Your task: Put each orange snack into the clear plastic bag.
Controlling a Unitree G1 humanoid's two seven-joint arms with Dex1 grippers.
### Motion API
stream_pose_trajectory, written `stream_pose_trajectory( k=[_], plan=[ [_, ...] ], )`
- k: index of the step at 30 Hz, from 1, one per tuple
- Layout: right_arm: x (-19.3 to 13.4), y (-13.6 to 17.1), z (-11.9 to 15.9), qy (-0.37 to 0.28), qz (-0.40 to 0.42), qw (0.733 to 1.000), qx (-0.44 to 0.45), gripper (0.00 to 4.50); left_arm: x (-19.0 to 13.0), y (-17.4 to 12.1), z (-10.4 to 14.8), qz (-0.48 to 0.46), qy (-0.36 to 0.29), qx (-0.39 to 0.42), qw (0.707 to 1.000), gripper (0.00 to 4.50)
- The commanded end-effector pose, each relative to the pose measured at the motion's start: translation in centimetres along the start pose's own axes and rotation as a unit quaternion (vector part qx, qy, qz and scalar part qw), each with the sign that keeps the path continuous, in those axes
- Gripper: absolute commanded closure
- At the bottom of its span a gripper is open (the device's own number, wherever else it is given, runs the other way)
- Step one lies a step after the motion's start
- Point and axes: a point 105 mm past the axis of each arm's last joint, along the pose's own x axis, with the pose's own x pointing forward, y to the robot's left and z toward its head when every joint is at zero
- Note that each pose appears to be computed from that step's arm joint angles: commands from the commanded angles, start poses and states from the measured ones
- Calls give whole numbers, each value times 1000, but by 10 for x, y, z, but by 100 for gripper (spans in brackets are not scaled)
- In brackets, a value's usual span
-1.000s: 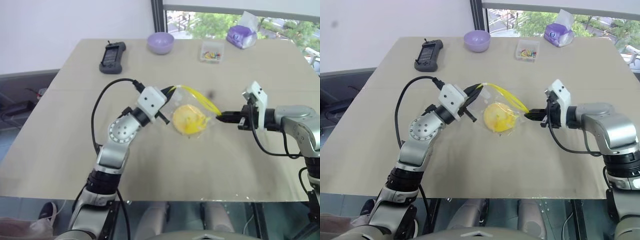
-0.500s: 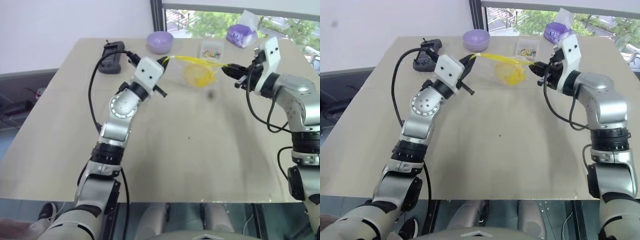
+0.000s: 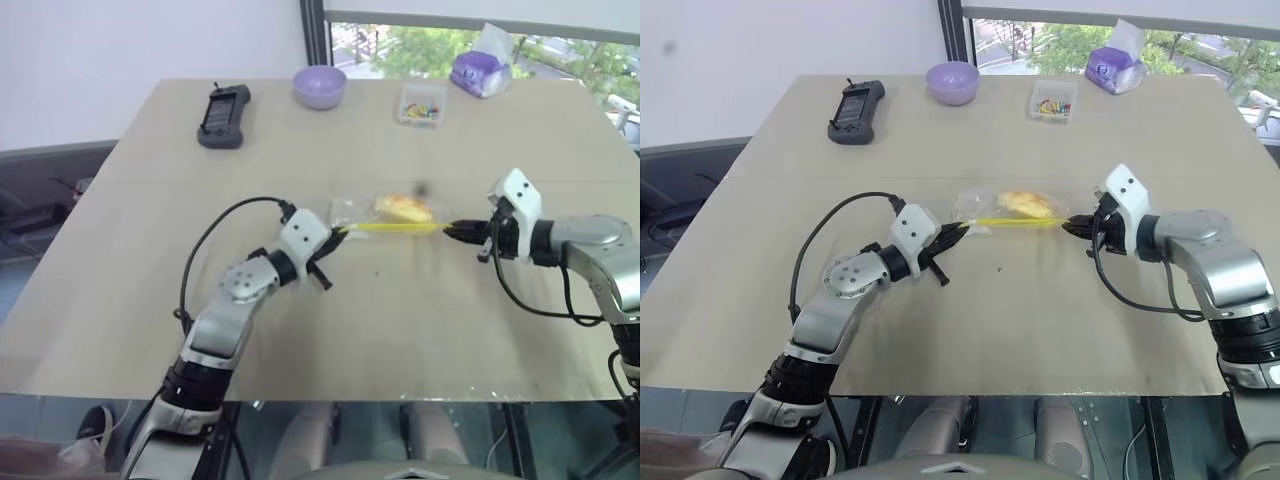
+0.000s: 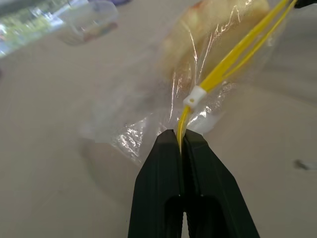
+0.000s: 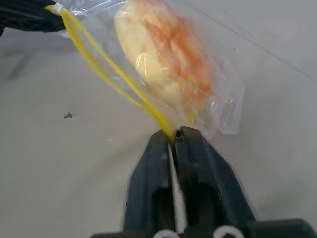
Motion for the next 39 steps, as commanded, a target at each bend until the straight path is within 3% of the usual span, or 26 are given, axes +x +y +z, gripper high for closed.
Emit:
stream_pose_trajectory(
  k=[1,2,3,9,16,25,38,39],
  plan=[
    [-16,1,9,5,0,999,-47,266,-5,0,16,3,-24,5,1000,450],
    [-20,1,7,18,-2,998,-58,211,-5,1,20,6,-32,9,999,450],
    [-25,2,8,29,-2,996,-85,186,-5,1,24,7,-43,18,999,450],
    [-37,19,44,-12,24,985,-173,186,-3,-6,49,-5,-106,61,993,450],
    [-10,59,73,-99,73,973,-194,186,-3,-31,58,-71,-141,68,985,450],
    [19,55,76,-96,35,948,-300,186,-4,-33,54,-92,-136,92,982,450],
    [31,82,81,-121,91,934,-325,186,-3,-29,57,-74,-142,93,983,450],
    [31,82,82,-123,89,933,-327,209,-3,-29,57,-73,-142,93,983,450]
  ],
)
